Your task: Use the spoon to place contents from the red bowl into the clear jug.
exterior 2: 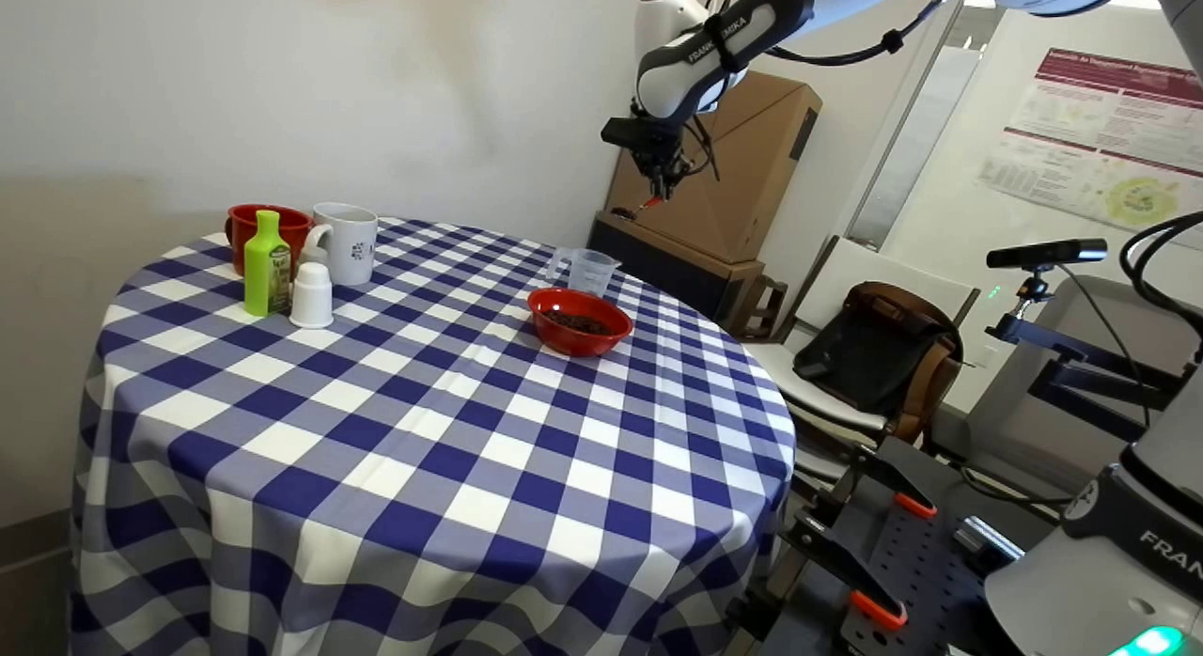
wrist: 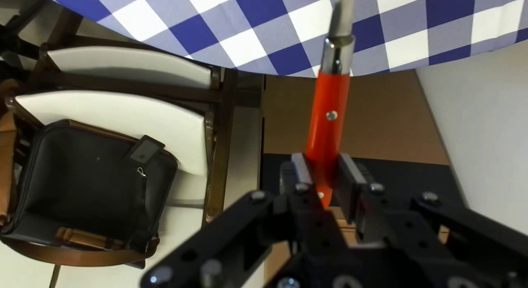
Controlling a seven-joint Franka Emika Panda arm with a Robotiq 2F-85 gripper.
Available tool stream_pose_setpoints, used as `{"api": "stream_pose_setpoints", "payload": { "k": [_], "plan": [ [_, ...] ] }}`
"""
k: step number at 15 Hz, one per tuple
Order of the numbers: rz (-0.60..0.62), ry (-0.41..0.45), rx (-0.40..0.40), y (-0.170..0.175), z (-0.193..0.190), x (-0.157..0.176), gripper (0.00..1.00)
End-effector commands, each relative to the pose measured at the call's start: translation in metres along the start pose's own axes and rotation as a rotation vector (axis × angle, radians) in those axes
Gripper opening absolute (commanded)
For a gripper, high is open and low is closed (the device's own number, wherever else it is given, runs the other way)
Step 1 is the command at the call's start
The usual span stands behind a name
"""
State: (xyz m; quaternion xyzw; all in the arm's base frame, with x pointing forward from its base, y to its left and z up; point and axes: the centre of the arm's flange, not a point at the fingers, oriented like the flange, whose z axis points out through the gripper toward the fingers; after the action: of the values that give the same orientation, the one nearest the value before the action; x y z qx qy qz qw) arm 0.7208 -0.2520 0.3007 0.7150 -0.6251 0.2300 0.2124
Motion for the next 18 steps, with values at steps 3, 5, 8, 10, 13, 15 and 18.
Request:
{"api": "stream_pose_setpoints", "payload": {
  "k": [3,5,8,10,13,15,18],
  "plan": [
    [-0.038,0.009,-0.012,-0.043,0.019,-0.004,0.05],
    [-0.049,0.019,-0.008,-0.052,0.02,-0.014,0.05],
    [-0.065,0.036,-0.005,-0.063,0.02,-0.025,0.05],
    [-0.073,0.043,-0.004,-0.069,0.021,-0.032,0.05],
    [-0.08,0.057,-0.005,-0.073,0.021,-0.036,0.05],
    [-0.083,0.067,-0.008,-0.073,0.023,-0.037,0.05],
    [-0.087,0.082,-0.015,-0.073,0.026,-0.037,0.05]
  ]
}}
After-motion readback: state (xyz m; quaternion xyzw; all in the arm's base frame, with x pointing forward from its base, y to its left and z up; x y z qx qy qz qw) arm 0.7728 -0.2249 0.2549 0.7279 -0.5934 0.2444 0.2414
